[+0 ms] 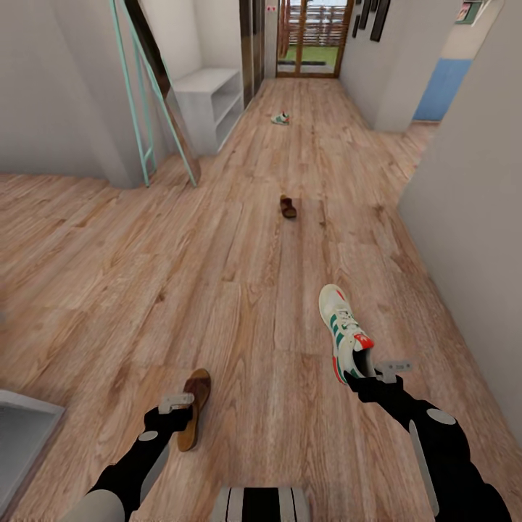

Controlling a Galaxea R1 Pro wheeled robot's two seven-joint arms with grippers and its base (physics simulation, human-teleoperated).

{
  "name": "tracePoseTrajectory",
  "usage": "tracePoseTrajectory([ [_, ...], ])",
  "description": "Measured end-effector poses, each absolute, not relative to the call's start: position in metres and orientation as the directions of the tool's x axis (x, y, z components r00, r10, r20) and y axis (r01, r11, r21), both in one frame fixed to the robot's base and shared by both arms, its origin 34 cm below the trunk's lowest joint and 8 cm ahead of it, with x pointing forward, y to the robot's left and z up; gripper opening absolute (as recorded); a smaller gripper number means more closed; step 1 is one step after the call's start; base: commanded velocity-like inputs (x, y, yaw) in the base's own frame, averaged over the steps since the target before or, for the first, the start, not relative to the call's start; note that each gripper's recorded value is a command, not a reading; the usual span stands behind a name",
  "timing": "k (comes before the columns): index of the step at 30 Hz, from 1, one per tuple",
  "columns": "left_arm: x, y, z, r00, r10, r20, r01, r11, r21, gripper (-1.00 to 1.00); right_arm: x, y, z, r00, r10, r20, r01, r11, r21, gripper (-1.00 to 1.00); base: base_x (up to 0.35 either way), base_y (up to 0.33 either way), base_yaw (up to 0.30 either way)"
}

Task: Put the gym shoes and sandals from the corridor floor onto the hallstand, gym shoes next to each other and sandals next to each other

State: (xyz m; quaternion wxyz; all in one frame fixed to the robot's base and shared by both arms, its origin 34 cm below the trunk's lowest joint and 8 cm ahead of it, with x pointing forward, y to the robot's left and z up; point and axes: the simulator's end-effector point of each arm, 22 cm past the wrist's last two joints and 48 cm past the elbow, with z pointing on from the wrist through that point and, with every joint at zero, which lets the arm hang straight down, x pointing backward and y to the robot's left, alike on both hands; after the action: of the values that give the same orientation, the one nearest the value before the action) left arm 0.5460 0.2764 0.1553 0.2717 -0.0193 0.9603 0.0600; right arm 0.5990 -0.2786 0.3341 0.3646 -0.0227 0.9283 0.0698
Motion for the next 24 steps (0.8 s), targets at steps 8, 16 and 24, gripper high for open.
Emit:
tracePoseTrajectory([
  [8, 0.542, 0.274, 0.143, -0.842, -0.003, -0.540, -0.068, 0.993, 0.101, 1.00, 0.592, -0.279, 0.313, -0.759, 0.010, -0.651, -0.088, 0.989, 0.117, -1.00, 0.000, 0.000, 0.032],
  [16, 0.529, 0.272, 0.125, -0.858, -0.001, -0.513, -0.062, 0.993, 0.102, 1.00, 0.584, -0.279, 0.292, -0.785, 0.010, -0.620, -0.083, 0.989, 0.120, -1.00, 0.000, 0.000, 0.001],
  [24, 0.512, 0.273, 0.104, -0.880, -0.001, -0.475, -0.058, 0.993, 0.105, 1.00, 0.574, -0.280, 0.269, -0.811, 0.010, -0.585, -0.076, 0.990, 0.123, -1.00, 0.000, 0.000, 0.000],
])
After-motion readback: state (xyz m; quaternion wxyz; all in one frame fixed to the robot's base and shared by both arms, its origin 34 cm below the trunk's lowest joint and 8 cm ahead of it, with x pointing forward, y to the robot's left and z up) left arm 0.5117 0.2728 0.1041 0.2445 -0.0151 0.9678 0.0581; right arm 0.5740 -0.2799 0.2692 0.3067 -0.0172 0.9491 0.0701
